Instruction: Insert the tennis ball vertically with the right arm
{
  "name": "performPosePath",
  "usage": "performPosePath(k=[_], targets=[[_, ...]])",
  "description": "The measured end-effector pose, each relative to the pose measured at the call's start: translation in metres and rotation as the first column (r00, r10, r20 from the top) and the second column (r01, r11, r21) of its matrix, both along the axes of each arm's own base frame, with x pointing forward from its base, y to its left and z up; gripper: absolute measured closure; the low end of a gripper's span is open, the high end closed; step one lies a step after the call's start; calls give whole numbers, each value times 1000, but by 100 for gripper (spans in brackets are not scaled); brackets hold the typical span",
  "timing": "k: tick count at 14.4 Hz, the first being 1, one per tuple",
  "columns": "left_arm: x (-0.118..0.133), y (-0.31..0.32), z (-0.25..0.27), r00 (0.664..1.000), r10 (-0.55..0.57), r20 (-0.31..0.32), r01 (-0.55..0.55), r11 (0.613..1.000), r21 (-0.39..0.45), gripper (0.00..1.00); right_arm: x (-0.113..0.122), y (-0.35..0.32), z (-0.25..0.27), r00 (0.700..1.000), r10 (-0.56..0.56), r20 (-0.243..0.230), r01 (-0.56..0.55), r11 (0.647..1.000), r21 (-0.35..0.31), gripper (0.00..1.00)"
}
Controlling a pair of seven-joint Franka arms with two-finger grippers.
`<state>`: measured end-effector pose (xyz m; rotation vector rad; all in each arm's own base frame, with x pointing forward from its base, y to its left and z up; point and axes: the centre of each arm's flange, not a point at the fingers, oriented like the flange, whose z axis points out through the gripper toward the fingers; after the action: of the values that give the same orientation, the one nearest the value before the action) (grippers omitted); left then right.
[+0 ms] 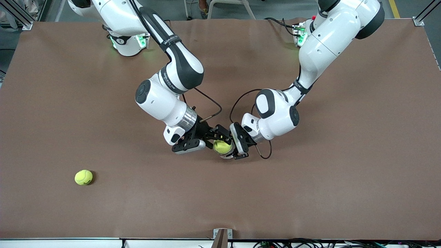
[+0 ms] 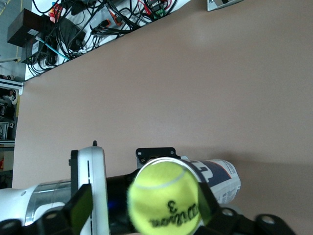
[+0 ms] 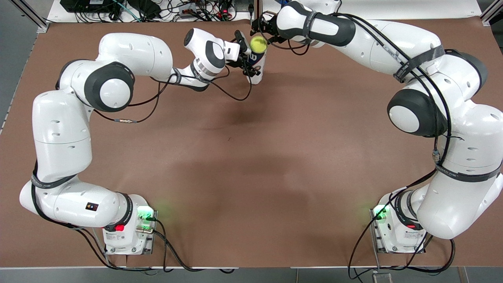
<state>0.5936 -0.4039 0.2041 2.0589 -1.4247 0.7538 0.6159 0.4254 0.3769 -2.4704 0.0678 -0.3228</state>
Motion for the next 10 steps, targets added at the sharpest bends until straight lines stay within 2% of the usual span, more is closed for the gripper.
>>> performPosePath(k=[4, 6, 8, 10], targets=[[0, 0, 0, 1000, -1, 0, 1, 1000, 0, 29, 5, -7, 2, 1000, -10, 5, 10, 1000, -5, 0], [0, 0, 0, 1000, 0, 0, 0, 1000, 0, 27, 23, -39, -2, 999, -35, -22, 34, 999, -41, 0], [0, 0, 0, 1000, 0, 0, 0, 1000, 1, 26, 53, -114, -4, 997, -37, -72, 26, 988, -149, 0], [0, 0, 0, 1000, 0, 0, 0, 1000, 1, 25, 82, -215, 4, 997, 34, -65, -52, 953, -299, 0]])
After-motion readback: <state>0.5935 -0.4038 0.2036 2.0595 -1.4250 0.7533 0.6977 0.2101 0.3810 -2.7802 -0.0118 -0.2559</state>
